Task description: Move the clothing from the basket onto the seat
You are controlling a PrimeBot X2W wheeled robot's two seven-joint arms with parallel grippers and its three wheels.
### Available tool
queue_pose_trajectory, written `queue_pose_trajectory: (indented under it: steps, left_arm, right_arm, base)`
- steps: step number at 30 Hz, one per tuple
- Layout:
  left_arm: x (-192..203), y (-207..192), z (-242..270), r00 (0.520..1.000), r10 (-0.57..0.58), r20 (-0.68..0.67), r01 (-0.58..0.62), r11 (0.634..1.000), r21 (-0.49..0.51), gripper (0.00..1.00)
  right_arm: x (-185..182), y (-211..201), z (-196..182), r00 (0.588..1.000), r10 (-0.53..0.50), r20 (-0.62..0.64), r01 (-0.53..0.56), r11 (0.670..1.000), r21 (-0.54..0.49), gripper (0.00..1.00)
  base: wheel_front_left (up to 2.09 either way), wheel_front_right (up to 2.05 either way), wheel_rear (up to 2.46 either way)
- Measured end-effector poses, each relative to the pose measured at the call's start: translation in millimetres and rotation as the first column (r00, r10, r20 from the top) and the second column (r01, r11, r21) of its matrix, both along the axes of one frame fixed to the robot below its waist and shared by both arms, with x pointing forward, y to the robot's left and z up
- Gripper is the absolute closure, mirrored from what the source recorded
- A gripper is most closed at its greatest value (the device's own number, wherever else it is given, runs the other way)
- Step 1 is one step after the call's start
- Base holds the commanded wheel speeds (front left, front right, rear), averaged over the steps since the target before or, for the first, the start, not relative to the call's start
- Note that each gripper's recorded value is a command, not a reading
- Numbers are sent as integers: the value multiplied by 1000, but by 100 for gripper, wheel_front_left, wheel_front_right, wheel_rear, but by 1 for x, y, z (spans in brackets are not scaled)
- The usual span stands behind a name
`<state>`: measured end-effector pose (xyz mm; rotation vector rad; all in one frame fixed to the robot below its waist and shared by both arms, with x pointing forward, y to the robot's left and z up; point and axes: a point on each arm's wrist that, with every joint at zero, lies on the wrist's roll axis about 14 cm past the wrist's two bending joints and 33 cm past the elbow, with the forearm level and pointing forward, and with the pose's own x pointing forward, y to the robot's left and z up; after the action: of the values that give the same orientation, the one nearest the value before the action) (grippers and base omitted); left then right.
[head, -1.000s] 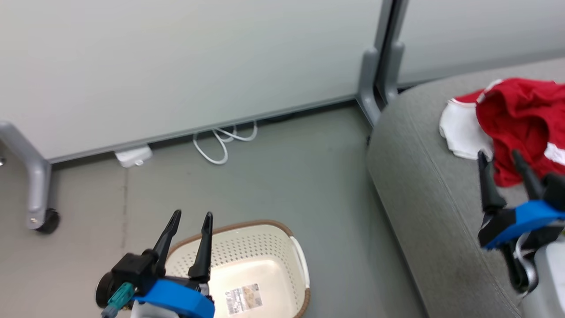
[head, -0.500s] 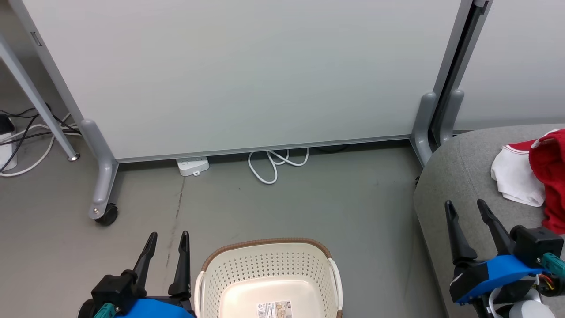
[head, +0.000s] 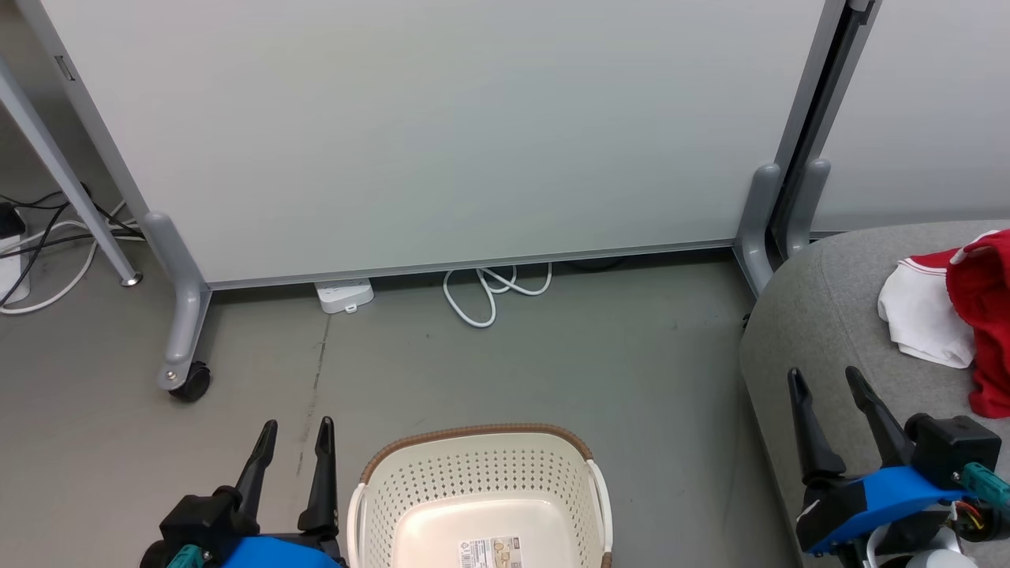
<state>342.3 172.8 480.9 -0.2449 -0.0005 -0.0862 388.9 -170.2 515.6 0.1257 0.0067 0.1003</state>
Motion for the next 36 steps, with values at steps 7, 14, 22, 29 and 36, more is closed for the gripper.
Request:
queue_pose_trajectory:
  steps: [7,14,22,29,36]
  left_arm:
    - [-9,-7,-22,997,-11,-73,10,1000,-17,100]
    - [-26,-9,-52,985,-9,-172,5,1000,-27,100]
    - [-24,0,-54,978,30,-207,-65,985,-163,100]
    - [-19,5,-51,975,50,-217,-109,958,-265,100]
    - [-12,11,-44,974,69,-215,-144,922,-359,100]
  right_arm:
    - [-8,0,-24,997,-2,-73,2,1000,7,100]
    - [-20,0,-53,986,-7,-165,9,1000,15,100]
    - [-21,-4,-56,982,-21,-189,55,983,176,100]
    - [-20,-6,-54,980,-28,-195,86,953,292,100]
    - [-18,-8,-52,979,-31,-199,110,911,397,100]
  base:
    - [0,0,0]
    - [0,0,0]
    - [0,0,0]
    - [0,0,0]
    - [0,0,0]
